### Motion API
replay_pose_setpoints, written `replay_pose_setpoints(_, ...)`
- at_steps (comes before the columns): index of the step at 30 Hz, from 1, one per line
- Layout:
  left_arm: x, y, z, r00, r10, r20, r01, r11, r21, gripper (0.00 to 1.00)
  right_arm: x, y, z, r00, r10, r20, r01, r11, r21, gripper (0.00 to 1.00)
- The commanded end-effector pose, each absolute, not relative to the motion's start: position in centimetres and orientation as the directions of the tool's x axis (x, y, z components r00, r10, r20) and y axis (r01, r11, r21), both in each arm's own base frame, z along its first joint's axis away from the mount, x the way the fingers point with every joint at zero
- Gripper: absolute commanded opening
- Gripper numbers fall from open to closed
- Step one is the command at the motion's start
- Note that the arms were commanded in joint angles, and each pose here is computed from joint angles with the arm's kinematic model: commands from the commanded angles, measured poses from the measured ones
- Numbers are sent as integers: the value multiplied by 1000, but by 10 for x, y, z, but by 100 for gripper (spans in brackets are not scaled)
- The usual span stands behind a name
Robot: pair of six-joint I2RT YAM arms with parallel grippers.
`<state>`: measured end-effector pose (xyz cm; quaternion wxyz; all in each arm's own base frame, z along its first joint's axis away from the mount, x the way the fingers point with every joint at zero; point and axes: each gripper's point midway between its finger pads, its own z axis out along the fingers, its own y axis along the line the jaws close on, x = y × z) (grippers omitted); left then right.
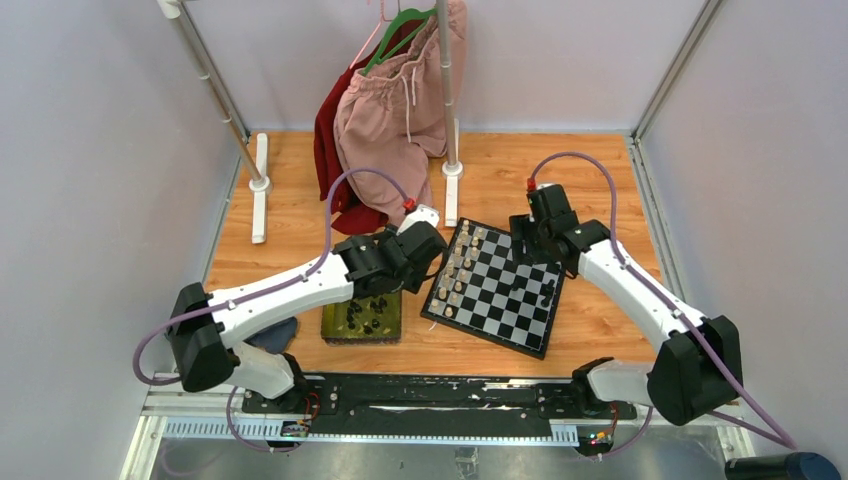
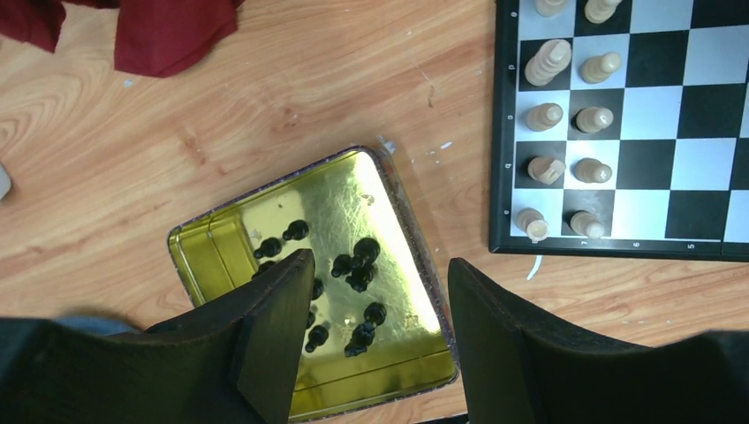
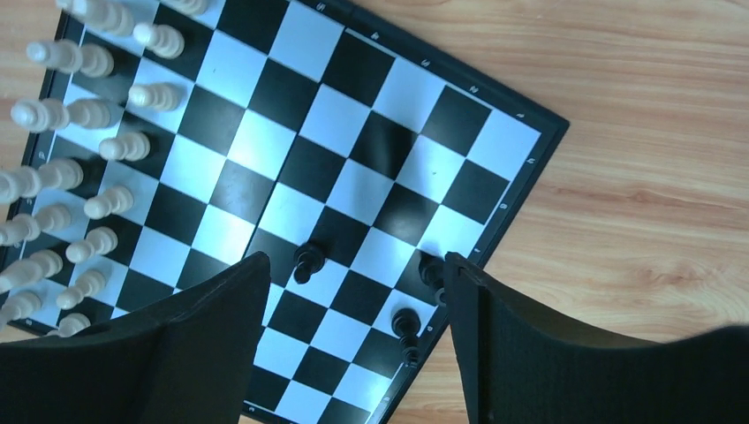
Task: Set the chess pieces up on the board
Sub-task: Pick up the chess piece from the chessboard.
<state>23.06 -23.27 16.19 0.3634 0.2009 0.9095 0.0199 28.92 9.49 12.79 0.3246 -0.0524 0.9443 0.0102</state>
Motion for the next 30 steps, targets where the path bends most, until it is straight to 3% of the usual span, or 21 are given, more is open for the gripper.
replay_pose_setpoints(1,231,-213,169,-662,299,-687,257,952,166,62,272,104,119,-813,-150,-563,-152,987,-44,75)
replay_pose_setpoints(14,217,-184,158,-684,239,-690,193,970,146,62,242,126,84,-846,-207,-492,-217,976,-38,70)
replay_pose_setpoints(30,214,-174,152,-690,233,-686,173,972,156,62,241,132,62,-867,-211,-452,-228,974,-18,57)
